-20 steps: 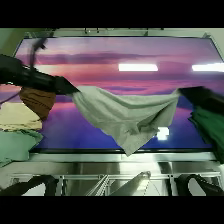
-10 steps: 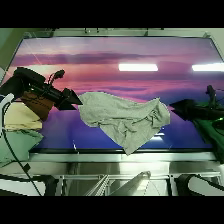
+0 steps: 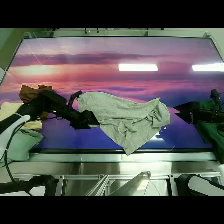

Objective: Fold the shirts.

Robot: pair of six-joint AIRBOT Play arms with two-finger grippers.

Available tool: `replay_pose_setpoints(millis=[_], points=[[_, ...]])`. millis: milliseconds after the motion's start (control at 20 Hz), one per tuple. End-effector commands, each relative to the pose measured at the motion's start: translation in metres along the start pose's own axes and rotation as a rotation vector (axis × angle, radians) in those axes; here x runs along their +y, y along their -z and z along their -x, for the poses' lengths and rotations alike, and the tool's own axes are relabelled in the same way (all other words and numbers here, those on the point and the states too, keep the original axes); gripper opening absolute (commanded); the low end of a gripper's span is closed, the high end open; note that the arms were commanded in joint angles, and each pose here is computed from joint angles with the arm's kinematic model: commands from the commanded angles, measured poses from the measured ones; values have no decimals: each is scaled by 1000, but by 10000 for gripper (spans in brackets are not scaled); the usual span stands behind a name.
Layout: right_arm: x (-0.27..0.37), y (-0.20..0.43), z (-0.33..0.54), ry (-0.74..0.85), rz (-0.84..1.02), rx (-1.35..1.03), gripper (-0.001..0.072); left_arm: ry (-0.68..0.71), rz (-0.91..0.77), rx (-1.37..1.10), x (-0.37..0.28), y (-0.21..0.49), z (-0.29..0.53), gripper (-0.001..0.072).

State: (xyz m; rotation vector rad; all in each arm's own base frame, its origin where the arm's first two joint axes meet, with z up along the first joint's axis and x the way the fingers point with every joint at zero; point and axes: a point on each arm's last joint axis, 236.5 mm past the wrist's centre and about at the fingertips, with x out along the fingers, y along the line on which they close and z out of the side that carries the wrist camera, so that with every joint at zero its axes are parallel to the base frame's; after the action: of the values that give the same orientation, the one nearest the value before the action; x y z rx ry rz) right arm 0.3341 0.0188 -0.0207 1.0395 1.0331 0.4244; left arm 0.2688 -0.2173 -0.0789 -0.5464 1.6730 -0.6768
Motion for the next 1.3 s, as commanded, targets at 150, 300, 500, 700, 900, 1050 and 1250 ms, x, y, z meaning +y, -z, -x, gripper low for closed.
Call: replay_pose_setpoints(millis=[150, 300, 500, 700, 900, 1050, 1250], points=[[8, 7, 1, -36, -7, 28, 490, -22, 113, -34, 24, -15, -47, 603], [-1, 8, 1, 2, -59, 34, 491, -28, 77, -76, 18, -37, -41, 522], [-48, 16, 6, 204, -169, 51, 499, -20, -12, -150, -2, -69, -23, 25], [-79, 19, 12, 337, -223, 39, 652, -12, -44, -176, -13, -81, -15, 25], [-83, 29, -17, 327, -252, 66, 649, -9, -52, -172, -15, -80, -14, 25], [-72, 29, -57, 288, -240, 76, 643, -5, -53, -158, -16, -77, -15, 25], [-23, 14, -91, 95, -158, 24, 92, 6, -49, -150, -15, -75, -9, 25]])
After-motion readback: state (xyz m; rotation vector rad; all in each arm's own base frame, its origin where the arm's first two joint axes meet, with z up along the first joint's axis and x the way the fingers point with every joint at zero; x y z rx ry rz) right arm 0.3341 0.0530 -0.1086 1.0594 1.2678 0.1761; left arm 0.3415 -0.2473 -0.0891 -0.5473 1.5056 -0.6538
